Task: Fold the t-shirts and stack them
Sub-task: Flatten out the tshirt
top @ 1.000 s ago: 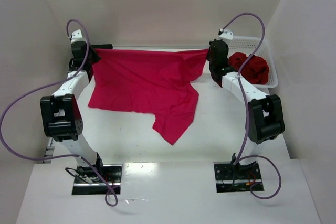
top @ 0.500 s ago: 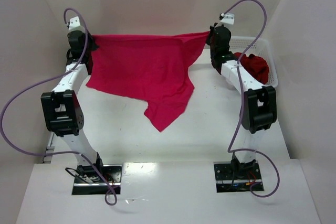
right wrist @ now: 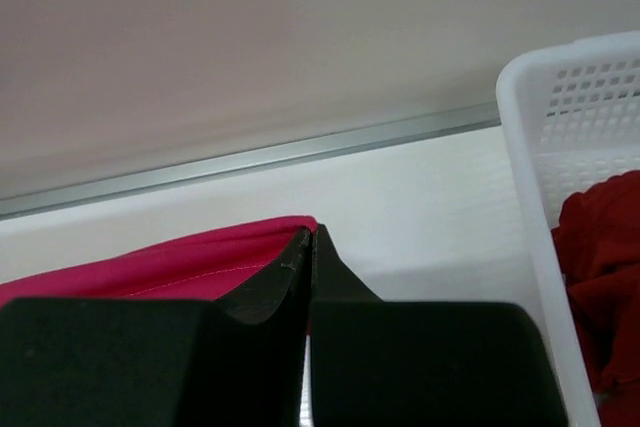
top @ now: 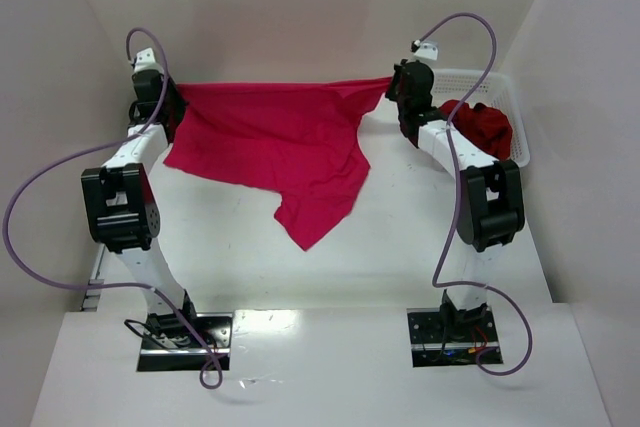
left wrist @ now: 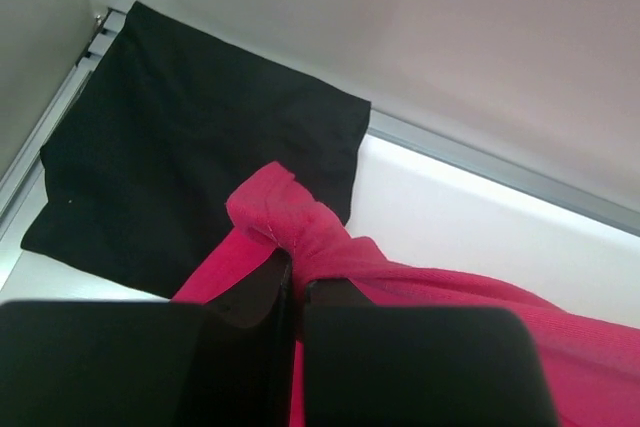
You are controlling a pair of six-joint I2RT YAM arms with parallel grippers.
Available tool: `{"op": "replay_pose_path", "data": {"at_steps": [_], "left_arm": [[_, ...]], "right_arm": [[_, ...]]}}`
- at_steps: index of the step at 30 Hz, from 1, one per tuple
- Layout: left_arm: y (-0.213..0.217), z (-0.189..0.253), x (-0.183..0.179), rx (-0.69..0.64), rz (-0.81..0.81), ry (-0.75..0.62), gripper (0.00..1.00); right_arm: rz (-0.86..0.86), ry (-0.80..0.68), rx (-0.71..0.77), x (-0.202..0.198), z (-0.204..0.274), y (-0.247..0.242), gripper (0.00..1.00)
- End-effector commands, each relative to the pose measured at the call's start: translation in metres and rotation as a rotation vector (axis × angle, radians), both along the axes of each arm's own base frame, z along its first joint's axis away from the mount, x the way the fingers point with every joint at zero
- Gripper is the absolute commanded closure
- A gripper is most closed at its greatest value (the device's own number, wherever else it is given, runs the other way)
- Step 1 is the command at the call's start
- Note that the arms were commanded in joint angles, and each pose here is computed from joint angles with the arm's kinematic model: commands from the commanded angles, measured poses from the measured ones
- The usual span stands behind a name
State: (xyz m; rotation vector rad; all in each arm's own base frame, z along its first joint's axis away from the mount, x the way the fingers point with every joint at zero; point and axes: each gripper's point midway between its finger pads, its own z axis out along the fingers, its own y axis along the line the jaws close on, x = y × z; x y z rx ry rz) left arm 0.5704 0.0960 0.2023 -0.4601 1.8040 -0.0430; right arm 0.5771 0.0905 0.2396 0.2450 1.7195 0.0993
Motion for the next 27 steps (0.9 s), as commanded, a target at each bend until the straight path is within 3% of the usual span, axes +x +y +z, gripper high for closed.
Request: {"op": "replay_pose_path", "data": {"at_steps": [1, 4, 9, 13, 14, 16, 17, 18, 19, 20, 21, 23, 24, 25, 27], "left_arm": [[0.015, 0.017, 0.006, 0.011, 0.018, -0.041, 1.0], [0.009, 0.044, -0.003, 0.018, -0.002, -0.101, 1.0], [-0.015, 0.124, -0.037, 0.034, -0.108, -0.192, 1.0], [-0.025, 0.192, -0.114, 0.102, -0.085, -0.313, 1.0], [-0.035, 0.23, -0.147, 0.123, -0.092, -0.404, 1.0], [-0.04, 0.246, -0.184, 0.141, -0.079, -0.438, 1.0], [-0.047, 0.271, -0.239, 0.162, -0.061, -0.525, 1.0], [-0.048, 0.267, -0.239, 0.15, -0.061, -0.513, 1.0], [-0.053, 0.289, -0.28, 0.168, -0.04, -0.597, 1.0], [-0.054, 0.279, -0.295, 0.156, -0.028, -0.583, 1.0], [-0.057, 0.298, -0.335, 0.156, -0.001, -0.665, 1.0], [-0.066, 0.301, -0.382, 0.138, 0.007, -0.708, 1.0], [-0.065, 0.293, -0.38, 0.132, 0.007, -0.677, 1.0], [-0.068, 0.296, -0.404, 0.123, 0.022, -0.717, 1.0], [-0.067, 0.278, -0.42, 0.085, 0.047, -0.658, 1.0]], "right_arm": [[-0.032, 0.045, 0.039, -0.002, -0.015, -0.005, 1.0], [-0.051, -0.012, 0.033, -0.013, 0.007, -0.013, 1.0], [-0.043, -0.184, 0.014, -0.05, 0.112, -0.023, 1.0], [-0.057, -0.376, -0.019, -0.12, 0.203, -0.044, 1.0], [-0.062, -0.429, -0.035, -0.149, 0.227, -0.051, 1.0], [-0.067, -0.484, -0.034, -0.18, 0.249, -0.059, 1.0], [-0.07, -0.514, -0.037, -0.21, 0.258, -0.066, 1.0], [-0.074, -0.563, -0.024, -0.229, 0.275, -0.07, 1.0], [-0.074, -0.563, -0.024, -0.242, 0.273, -0.073, 1.0], [-0.075, -0.639, 0.023, -0.278, 0.294, -0.08, 1.0], [-0.063, -0.635, 0.035, -0.291, 0.293, -0.08, 1.0], [-0.04, -0.7, 0.079, -0.334, 0.303, -0.084, 1.0], [-0.041, -0.718, 0.084, -0.348, 0.306, -0.088, 1.0], [-0.041, -0.707, 0.081, -0.357, 0.303, -0.09, 1.0], [-0.1, -0.676, 0.077, -0.372, 0.291, -0.104, 1.0]]}}
